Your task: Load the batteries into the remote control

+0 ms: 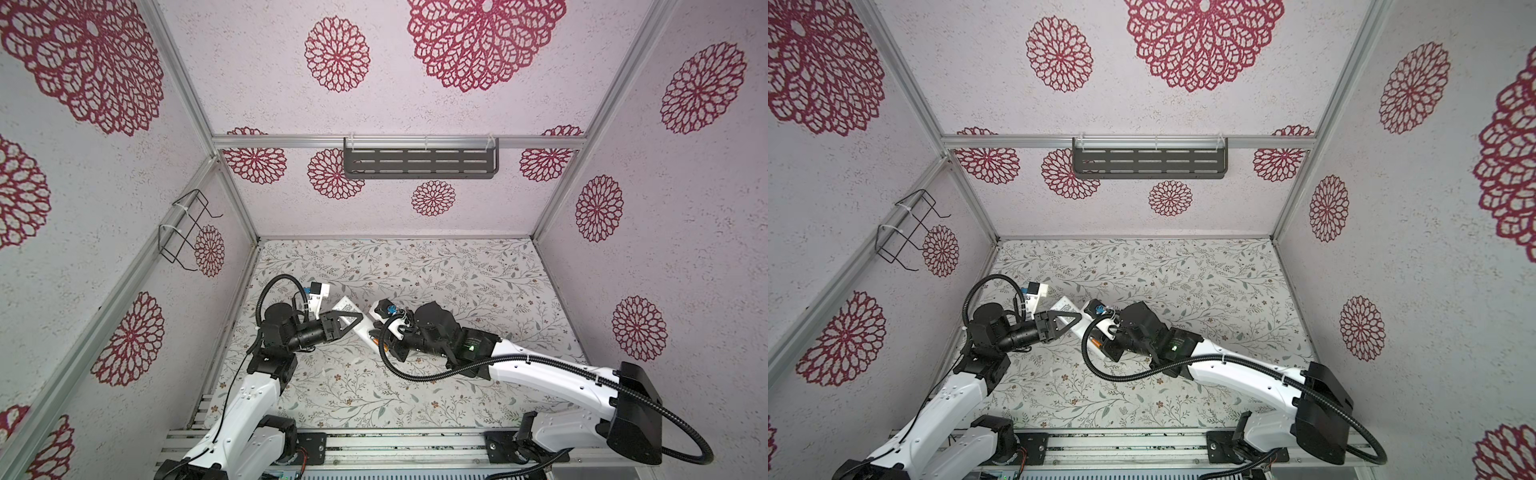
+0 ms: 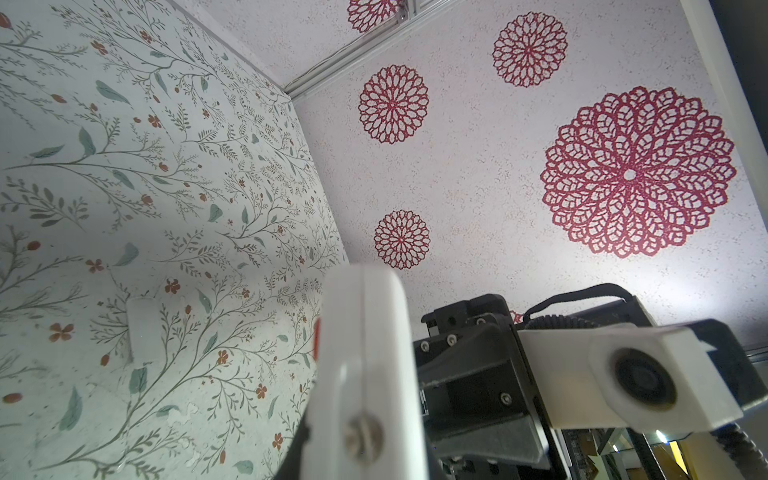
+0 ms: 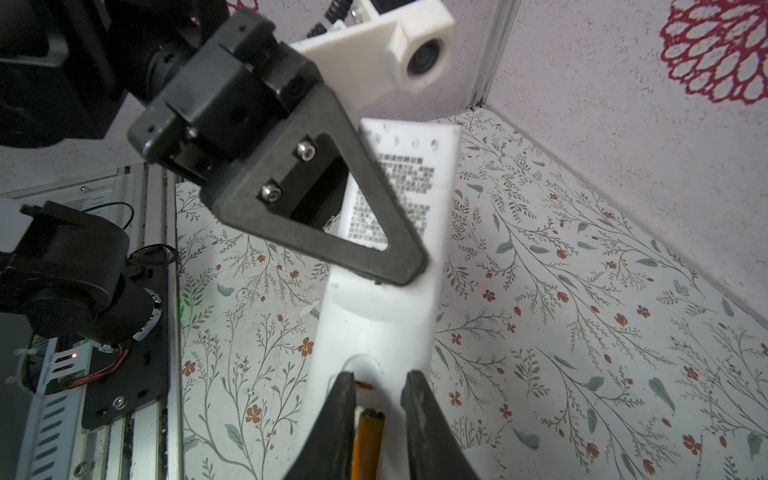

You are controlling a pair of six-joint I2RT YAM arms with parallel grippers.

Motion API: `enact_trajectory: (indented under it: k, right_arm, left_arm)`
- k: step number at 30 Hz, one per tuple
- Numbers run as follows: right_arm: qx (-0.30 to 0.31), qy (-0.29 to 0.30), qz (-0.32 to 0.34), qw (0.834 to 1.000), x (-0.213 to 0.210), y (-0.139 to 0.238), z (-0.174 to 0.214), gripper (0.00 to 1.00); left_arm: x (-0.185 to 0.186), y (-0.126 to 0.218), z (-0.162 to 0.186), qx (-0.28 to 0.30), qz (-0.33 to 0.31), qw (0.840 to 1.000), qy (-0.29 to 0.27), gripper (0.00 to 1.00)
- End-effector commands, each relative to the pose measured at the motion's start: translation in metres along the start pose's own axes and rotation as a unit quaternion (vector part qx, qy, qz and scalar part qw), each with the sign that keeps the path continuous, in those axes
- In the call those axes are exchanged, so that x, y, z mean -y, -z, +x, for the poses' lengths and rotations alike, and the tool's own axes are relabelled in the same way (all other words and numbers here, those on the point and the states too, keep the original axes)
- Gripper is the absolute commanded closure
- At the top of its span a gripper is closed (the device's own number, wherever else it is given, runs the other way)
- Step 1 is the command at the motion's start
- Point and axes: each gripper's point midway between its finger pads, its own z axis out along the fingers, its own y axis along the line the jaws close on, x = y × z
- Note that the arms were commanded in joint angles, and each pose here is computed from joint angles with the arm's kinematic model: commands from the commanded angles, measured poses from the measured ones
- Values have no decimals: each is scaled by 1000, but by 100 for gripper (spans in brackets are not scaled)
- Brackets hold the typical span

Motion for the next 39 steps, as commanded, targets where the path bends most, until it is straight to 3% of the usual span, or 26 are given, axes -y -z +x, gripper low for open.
enact_trajectory:
  k: [1, 9, 20, 35, 39]
  right_arm:
    - [-17, -10, -3, 1000, -3, 16, 8, 74]
    - [-54, -17, -12, 998, -13, 24, 31, 71]
    - [-68, -17, -22, 997, -20, 17, 34, 68]
    - [-127, -1, 3, 992, -22, 3, 56, 72]
    - [-128, 0, 13, 992, -20, 0, 57, 80]
  left_arm:
    - [23, 3, -8, 5, 24, 999, -36, 100]
    - [16, 3, -11, 12, 13, 999, -33, 100]
    - [7, 4, -12, 13, -9, 999, -30, 100]
    - [2, 8, -15, 25, -30, 999, -34, 100]
    - [1, 8, -14, 24, -31, 999, -32, 100]
